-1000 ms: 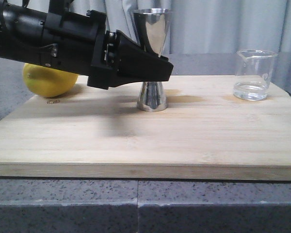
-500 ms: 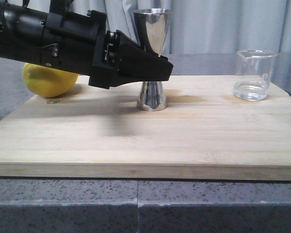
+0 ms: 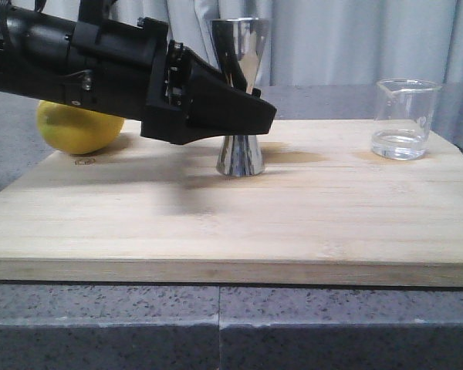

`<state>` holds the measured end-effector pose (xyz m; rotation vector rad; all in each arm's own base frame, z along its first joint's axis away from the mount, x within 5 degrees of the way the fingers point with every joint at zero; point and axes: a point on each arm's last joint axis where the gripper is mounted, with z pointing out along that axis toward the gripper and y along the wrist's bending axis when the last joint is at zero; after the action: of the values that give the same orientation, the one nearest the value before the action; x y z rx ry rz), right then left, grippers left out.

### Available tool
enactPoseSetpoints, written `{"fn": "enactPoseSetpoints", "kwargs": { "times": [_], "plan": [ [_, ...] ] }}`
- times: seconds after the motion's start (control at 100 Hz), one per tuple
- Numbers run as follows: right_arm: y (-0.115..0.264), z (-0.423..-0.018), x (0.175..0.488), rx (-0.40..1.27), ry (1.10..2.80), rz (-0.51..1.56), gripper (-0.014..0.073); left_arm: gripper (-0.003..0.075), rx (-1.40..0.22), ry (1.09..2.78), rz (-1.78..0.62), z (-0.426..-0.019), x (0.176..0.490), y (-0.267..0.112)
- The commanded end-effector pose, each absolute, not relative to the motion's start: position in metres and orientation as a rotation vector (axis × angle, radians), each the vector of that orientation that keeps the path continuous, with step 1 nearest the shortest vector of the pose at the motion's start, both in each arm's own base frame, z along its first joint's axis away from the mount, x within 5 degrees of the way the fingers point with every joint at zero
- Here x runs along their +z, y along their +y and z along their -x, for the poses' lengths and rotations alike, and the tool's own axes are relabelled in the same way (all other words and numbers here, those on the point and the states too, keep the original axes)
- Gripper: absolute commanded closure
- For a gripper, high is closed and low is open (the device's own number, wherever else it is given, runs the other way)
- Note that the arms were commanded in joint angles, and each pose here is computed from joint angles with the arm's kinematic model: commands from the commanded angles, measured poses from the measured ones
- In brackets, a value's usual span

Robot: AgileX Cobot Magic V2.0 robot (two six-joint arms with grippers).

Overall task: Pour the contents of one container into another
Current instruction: 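Lower the jigger onto the board with the left gripper and release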

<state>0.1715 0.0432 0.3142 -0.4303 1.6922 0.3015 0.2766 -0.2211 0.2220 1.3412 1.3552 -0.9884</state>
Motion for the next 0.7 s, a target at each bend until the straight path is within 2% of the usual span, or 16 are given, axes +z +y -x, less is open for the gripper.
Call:
{"fn": "enactPoseSetpoints", "kwargs": {
  "times": [0.0, 0.12, 0.24, 0.69],
  "plan": [
    [0.041, -0.170, 0.325, 0.293, 1.654, 0.408, -0.0005, 0.0283, -1.036, 1.260, -1.256, -0.274, 0.250, -0.224],
    [0.041, -0.170, 0.325, 0.293, 1.654, 0.408, -0.0004, 0.0246, -1.056, 1.287, -1.238, -0.274, 0.251, -0.224],
    [0.041, -0.170, 0.325, 0.293, 1.653, 0.408, -0.0004, 0.0244, -1.079, 1.310, -1.224, -0.273, 0.253, -0.223],
    [0.041, -0.170, 0.325, 0.293, 1.653, 0.408, -0.0004, 0.0244, -0.973, 1.498, -1.298, -0.254, 0.280, -0.208]
  ]
}}
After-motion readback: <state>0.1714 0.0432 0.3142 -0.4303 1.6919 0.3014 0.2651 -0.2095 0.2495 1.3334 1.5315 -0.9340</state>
